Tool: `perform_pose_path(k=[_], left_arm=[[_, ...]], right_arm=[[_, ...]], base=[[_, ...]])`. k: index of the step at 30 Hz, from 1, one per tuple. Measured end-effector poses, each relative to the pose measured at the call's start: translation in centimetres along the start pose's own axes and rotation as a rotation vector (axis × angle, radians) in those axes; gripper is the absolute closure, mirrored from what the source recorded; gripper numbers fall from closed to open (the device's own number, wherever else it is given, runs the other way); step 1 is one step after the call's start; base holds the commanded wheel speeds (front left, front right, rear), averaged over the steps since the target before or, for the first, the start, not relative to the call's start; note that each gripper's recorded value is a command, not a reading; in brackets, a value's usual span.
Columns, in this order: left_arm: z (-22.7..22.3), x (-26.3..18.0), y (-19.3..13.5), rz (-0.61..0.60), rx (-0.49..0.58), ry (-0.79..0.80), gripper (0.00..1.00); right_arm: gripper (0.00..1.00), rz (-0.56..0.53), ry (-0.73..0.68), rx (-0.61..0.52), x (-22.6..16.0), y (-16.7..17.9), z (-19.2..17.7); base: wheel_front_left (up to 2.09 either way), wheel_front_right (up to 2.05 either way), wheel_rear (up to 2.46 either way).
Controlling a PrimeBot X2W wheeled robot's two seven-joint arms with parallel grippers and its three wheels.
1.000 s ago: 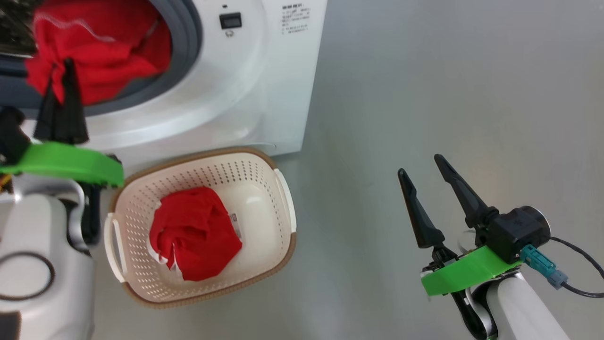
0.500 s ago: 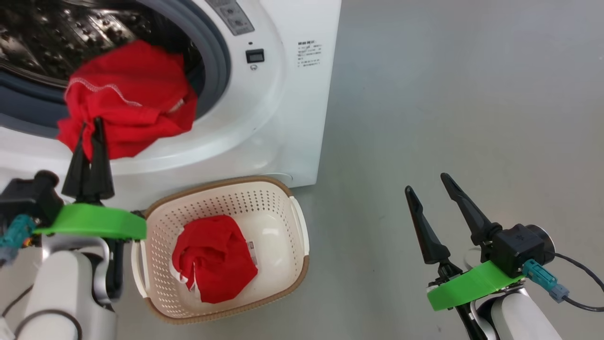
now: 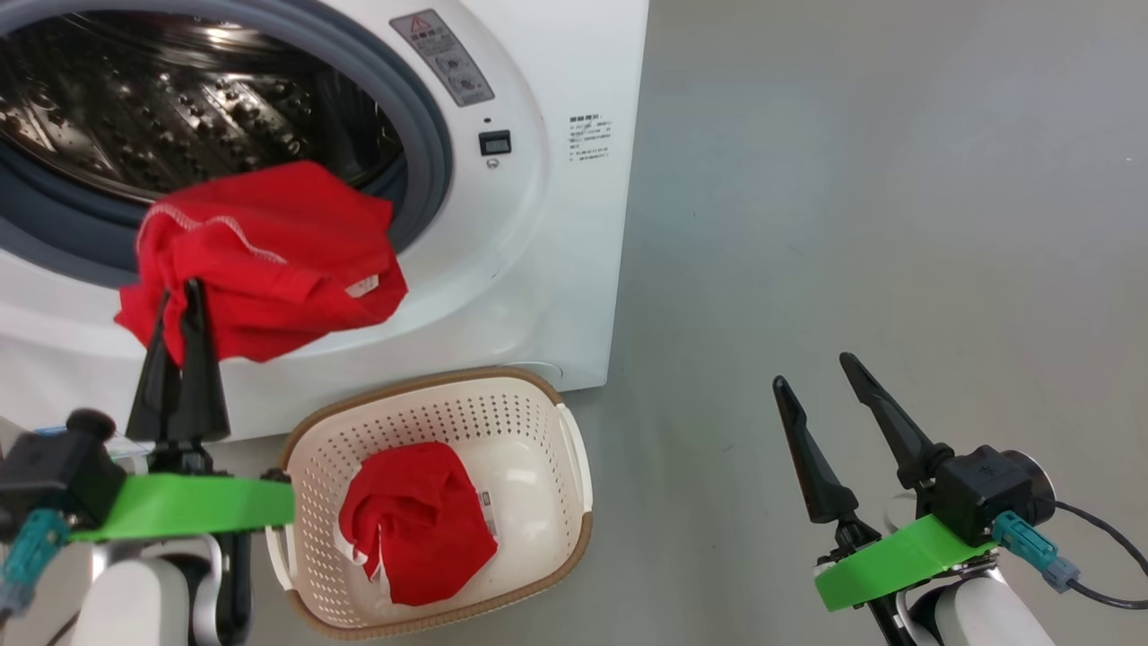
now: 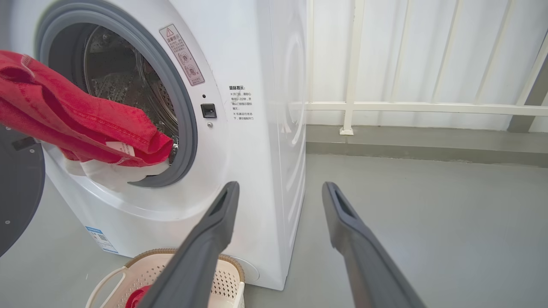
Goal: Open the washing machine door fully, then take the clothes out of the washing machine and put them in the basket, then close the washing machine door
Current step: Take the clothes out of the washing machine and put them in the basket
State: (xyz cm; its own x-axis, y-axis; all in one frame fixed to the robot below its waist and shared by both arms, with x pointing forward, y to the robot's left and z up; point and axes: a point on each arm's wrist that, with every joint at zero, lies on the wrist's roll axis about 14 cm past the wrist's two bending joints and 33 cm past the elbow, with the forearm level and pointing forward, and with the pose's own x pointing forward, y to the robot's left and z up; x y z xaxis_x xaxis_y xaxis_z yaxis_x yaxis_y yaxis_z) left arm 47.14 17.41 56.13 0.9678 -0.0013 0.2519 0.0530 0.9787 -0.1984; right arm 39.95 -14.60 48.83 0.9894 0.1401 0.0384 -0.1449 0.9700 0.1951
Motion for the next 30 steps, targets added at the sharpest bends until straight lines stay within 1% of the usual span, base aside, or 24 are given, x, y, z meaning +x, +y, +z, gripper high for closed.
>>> perform_pose_path(k=[9,13,16,23,30], left_arm=[[1.1,-1.4,-0.4,0.010,-0.010,-0.028,1.00],[0.7,-2.2,-0.9,0.001,-0.017,-0.014,1.00],[-0.7,-2.7,-1.2,0.000,-0.023,0.027,1.00],[-5.8,-3.6,-0.9,0.028,-0.097,0.178,1.00],[-10.4,-3.0,-1.1,0.027,-0.111,0.301,1.00]], right_arm=[[0.00,0.004,-0.014,-0.002,-0.1,0.2,0.5],[0.00,0.005,-0.012,-0.001,-0.1,0.2,0.4],[0.00,0.005,-0.004,0.000,0.0,0.2,0.1],[0.00,0.002,0.027,0.003,0.3,0.0,-1.0],[0.00,-0.006,0.066,0.008,0.5,-0.4,-2.5]], base=[[0.00,0.00,0.00],[0.00,0.00,0.00],[0.00,0.00,0.00],[0.00,0.00,0.00],[0.00,0.00,0.00]])
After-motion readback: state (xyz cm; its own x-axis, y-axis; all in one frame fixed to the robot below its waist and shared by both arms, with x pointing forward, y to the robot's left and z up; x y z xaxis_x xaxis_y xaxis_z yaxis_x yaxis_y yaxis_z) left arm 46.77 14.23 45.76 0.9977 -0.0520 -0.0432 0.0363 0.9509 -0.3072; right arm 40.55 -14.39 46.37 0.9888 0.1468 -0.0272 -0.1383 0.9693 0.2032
